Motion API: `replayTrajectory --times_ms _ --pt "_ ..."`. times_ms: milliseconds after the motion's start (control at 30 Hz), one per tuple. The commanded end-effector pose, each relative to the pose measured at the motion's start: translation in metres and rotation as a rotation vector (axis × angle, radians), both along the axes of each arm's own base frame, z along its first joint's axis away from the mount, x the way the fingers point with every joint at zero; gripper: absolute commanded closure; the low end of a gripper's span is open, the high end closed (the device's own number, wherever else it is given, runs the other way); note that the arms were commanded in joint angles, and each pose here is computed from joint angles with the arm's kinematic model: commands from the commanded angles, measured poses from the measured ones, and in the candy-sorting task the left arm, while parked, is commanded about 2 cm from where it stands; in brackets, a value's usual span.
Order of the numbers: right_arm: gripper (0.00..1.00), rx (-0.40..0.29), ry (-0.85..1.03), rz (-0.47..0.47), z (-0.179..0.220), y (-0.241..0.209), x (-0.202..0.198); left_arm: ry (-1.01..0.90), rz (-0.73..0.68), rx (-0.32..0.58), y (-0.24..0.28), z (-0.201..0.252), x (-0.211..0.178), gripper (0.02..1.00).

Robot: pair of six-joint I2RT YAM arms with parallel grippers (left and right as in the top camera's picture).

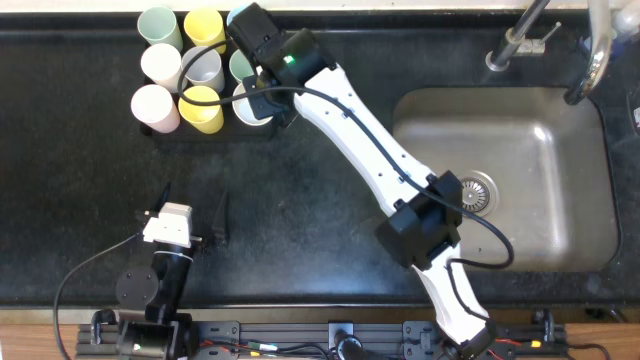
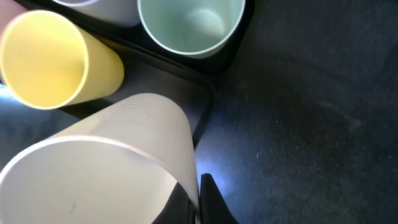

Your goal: Store Cups

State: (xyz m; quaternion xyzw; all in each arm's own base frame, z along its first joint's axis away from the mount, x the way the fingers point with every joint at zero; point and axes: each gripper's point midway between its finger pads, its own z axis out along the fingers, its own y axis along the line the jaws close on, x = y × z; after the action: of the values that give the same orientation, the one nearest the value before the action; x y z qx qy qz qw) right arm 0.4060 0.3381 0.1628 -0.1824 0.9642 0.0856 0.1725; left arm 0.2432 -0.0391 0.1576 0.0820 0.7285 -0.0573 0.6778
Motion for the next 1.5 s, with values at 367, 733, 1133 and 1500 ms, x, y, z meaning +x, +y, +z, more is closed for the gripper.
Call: replayTrajectory --times_ms 367,733,1133,1500 --pt "0.958 0.012 -0.047 -0.029 -0.013 0.013 0.018 -0.005 -0.003 0.018 0.0 0.0 0.0 0.018" --pt "0.956 -0.024 0.0 -0.039 -0.044 0.014 0.019 -0.005 -0.003 0.018 0.0 0.0 0.0 0.018" --pt "0.842 -0.019 -0.005 -0.039 -0.043 0.015 0.02 -0.005 -0.003 0.018 0.0 0.0 0.0 0.018" --pt "0.364 0.039 -0.072 -0.051 0.003 0.008 0.023 -0.005 -0.003 0.018 0.0 0.0 0.0 0.018"
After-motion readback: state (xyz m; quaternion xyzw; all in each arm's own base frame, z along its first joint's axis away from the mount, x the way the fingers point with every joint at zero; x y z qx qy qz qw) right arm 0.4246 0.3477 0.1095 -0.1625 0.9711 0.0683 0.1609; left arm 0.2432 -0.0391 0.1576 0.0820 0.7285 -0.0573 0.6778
